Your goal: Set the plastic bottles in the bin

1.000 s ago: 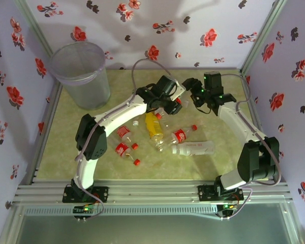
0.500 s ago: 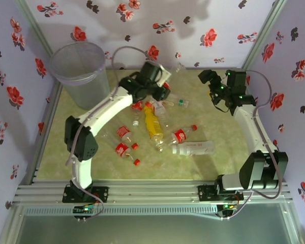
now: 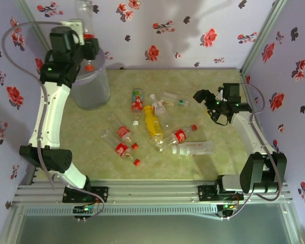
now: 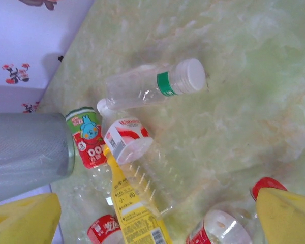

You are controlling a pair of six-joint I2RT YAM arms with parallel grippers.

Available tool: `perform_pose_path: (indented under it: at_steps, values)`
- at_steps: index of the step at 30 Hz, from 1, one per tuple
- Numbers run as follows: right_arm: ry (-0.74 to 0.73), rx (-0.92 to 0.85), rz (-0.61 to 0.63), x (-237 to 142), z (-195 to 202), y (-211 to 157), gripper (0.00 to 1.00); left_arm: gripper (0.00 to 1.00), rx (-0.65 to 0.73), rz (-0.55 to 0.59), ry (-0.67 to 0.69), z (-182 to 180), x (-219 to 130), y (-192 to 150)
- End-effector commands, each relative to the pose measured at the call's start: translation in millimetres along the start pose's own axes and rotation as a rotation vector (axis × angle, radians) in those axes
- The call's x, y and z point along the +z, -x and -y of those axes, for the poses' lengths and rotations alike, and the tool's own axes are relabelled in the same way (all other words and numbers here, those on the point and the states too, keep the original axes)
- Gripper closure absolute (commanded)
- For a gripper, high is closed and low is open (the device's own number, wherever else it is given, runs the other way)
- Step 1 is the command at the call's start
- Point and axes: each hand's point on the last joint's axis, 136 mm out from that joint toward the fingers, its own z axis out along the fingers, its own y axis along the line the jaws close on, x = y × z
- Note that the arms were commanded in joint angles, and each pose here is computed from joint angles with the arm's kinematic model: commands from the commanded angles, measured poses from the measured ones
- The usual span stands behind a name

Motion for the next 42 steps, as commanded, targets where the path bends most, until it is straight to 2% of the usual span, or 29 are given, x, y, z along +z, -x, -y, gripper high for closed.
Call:
perform_pose_path:
  at_steps: [1, 4, 11, 25, 33, 42]
  values:
    - [-0.020, -0.066, -0.012, -13, 3, -12, 0.01, 1.00, -0.090, 0.056, 0.067, -32, 22, 11]
    - [-0.032, -0.080, -0.001, -20, 5, -15, 0.01, 1.00, -0.092, 0.026, 0.087, -44, 45, 1]
    - [-0.073, -0.102, 0.016, -28, 13, -19, 0.01, 1.00, -0.085, -0.114, 0.111, -55, 90, -51]
    - [-0.107, -0.114, 0.002, -19, 27, -22, 0.01, 1.00, -0.121, -0.252, 0.188, -89, 114, -118]
    - [-0.127, -0.127, 0.002, -17, 32, -21, 0.01, 0.71, -0.126, -0.296, 0.182, -93, 123, -143]
    - [-0.140, -0.137, 0.008, -16, 36, -21, 0.01, 0.69, -0.132, -0.369, 0.192, -97, 125, -180]
